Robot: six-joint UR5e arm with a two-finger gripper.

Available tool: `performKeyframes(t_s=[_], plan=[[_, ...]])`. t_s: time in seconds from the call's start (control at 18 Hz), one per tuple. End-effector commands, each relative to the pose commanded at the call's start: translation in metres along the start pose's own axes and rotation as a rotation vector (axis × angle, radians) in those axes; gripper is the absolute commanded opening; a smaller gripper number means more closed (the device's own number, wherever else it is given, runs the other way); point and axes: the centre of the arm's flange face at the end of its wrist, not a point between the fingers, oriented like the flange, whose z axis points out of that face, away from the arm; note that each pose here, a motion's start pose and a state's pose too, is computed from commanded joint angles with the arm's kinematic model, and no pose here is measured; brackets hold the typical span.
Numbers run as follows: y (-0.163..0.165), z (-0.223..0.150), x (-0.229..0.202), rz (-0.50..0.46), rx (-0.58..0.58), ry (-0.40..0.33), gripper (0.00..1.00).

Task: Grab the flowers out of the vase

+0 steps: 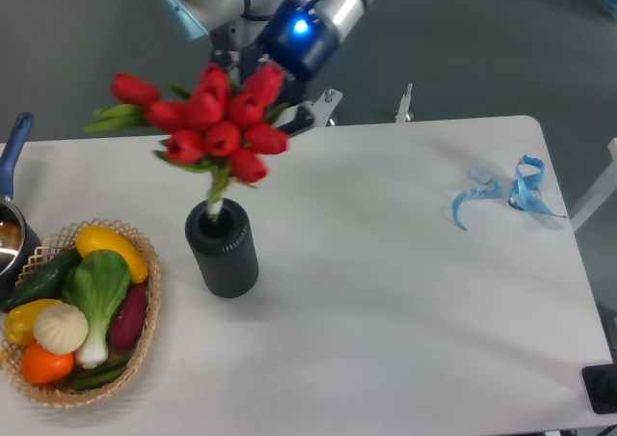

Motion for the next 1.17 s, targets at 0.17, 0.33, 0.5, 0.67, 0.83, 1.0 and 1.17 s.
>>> performKeyframes(t_s=[0.17,0.33,0.5,0.67,0.83,1.0,1.17], plan=[[0.006,-0.035,-0.056,0.016,0.009,-0.100,0.00],[0.038,-0.052,-0.113,0.076,-0.128,-0.259,0.00],[0.079,-0.051,-0.153,0.136,-0.332,-0.366,0.00],[0.111,-0.051,-0.179,0.117,-0.529,-0.467,0.00],[0.133,-0.041,-0.195,0.092,-0.618,-0.482,0.00],[0.138,-0.019,-0.187,0.157,-0.742,-0.462,0.00],[0.152,-0.002,-0.187,0.196,-0.878,-0.446,0.00]])
